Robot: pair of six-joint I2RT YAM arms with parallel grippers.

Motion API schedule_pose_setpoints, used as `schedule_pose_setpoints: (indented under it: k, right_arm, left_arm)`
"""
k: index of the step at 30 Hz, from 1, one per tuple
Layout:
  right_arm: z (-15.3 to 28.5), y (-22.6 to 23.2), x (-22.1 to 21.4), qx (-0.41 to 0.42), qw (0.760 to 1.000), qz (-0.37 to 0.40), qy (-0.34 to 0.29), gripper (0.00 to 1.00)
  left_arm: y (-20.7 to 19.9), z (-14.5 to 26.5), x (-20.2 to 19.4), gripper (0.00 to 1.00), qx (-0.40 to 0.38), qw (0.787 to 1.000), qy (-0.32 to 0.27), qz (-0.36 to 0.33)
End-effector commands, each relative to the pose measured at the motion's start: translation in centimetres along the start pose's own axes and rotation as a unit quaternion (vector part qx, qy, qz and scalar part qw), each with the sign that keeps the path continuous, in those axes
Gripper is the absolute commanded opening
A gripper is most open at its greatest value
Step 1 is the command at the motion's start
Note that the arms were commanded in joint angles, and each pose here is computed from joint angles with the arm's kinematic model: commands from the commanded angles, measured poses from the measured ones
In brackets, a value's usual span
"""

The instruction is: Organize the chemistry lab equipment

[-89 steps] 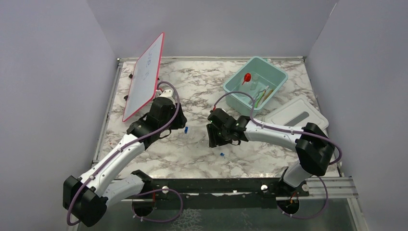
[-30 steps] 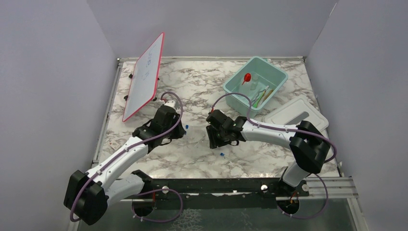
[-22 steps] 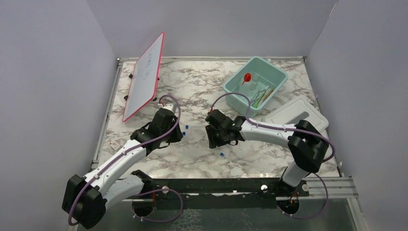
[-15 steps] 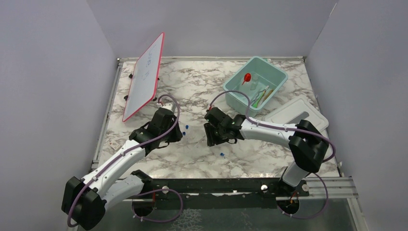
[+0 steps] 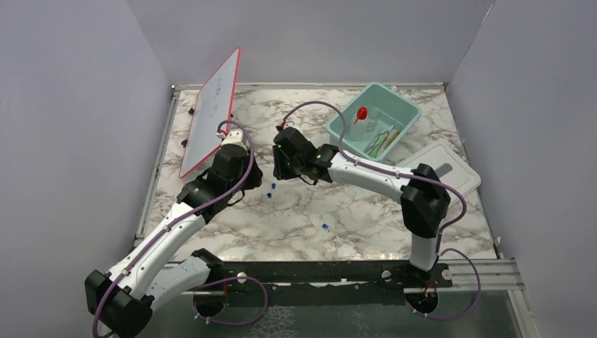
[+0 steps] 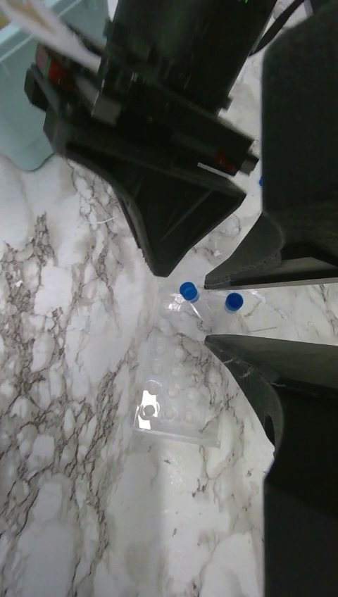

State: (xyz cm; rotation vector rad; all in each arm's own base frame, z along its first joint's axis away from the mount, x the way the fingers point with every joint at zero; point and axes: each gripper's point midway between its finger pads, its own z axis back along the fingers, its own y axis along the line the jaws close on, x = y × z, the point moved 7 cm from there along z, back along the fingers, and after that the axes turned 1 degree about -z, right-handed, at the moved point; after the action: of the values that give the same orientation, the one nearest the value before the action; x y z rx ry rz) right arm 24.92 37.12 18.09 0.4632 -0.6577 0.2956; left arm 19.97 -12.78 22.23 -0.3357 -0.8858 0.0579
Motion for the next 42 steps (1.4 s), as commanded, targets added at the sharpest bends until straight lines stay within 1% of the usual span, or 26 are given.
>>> schedule_pose_setpoints:
  k: [1,4,8,13,18,22,32,42]
  right_arm:
    - [-2.1,-0.1,1.4,-0.027,1.000,0.004,-0.009,0.32]
    - [-2.8,0.6,1.5,0.006,1.000,-0.003,0.002,0.33]
    - [-3.9,0.9,0.5,0.019,0.999,-0.018,0.039,0.34]
    - [-4.4,1.0,-0.4,0.024,0.997,-0.037,0.065,0.33]
    - [-3.7,1.9,-0.7,0.058,0.993,-0.053,0.090,0.33]
    - [-2.9,2.4,-0.8,0.078,0.990,-0.060,0.104,0.30]
    - [-2.0,2.7,-1.2,0.099,0.986,-0.066,0.118,0.29]
    - [-1.3,3.1,-0.2,0.099,0.987,-0.066,0.104,0.28]
  left_arm:
    - [0.4,1.9,3.0,0.34,0.035,0.997,-0.063,0.005]
    - [0.7,2.7,3.9,0.34,0.053,0.995,-0.085,0.008]
    - [0.9,3.0,4.5,0.36,0.065,0.993,-0.097,0.005]
    - [0.9,2.7,4.4,0.37,0.067,0.994,-0.090,-0.005]
    - [1.0,2.6,4.2,0.37,0.068,0.994,-0.085,-0.014]
    - [1.1,2.5,3.9,0.37,0.069,0.994,-0.082,-0.013]
    - [1.3,2.1,3.4,0.37,0.071,0.995,-0.074,-0.010]
    - [1.3,2.1,3.5,0.37,0.072,0.995,-0.075,-0.012]
